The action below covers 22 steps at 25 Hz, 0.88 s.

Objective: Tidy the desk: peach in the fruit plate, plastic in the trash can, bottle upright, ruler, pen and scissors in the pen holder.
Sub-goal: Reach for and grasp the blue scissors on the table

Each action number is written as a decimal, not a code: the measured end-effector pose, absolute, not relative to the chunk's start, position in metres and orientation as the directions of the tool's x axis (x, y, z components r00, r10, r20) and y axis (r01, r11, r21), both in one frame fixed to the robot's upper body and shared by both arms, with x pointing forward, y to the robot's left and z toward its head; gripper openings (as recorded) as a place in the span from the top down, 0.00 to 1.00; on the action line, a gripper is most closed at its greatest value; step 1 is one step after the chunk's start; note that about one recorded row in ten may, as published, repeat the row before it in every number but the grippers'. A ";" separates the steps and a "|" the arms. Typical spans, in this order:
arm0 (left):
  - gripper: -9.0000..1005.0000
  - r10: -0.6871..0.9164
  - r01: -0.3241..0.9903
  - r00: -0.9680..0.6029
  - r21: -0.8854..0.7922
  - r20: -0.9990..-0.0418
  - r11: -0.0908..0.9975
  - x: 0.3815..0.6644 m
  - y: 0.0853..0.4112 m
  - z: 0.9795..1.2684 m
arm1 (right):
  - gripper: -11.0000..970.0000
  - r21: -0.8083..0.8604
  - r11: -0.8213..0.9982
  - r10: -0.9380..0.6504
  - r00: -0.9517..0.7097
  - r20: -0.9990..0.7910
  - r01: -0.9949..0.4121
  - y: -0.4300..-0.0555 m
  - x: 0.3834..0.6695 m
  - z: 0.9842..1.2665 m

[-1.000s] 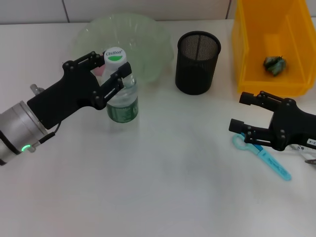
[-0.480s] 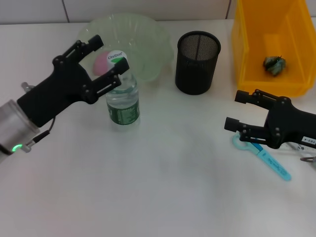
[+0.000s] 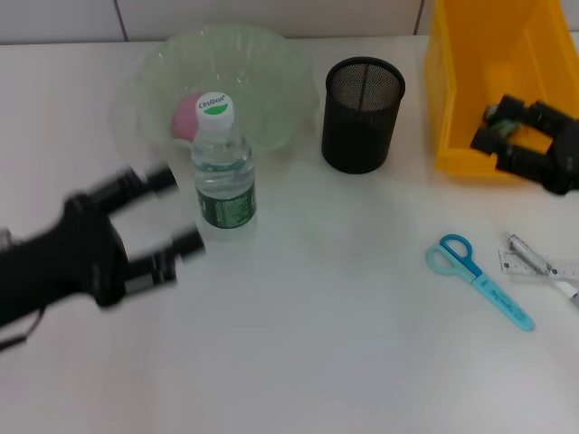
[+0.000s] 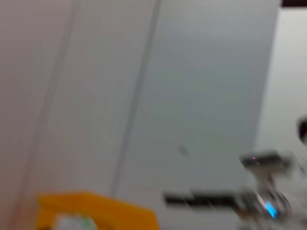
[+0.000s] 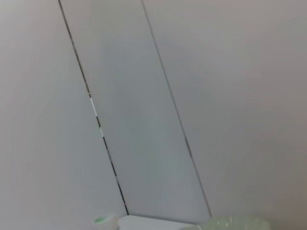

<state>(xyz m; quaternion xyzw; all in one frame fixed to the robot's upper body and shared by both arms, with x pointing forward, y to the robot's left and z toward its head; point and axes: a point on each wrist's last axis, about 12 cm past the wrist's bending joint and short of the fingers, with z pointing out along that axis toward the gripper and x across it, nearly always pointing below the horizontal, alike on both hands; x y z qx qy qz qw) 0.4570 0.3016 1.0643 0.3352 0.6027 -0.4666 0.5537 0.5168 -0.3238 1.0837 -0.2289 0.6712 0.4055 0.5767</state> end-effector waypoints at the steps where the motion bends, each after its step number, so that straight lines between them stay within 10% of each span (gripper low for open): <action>1: 0.18 -0.113 0.921 -0.162 -0.191 -0.980 0.340 0.457 0.302 1.064 | 0.25 0.281 0.556 0.148 -0.240 -0.959 -0.782 -0.325 0.523 1.091; 15: 0.21 0.107 0.932 -0.282 -0.245 -0.954 0.267 0.454 0.266 1.031 | 0.27 0.220 0.601 -0.567 -0.604 -0.560 -0.768 -0.264 0.560 1.187; 22: 0.21 0.113 0.920 -0.304 -0.260 -0.946 0.294 0.460 0.266 1.030 | 0.27 0.176 0.674 -0.641 -0.686 -0.343 -0.718 -0.239 0.550 1.186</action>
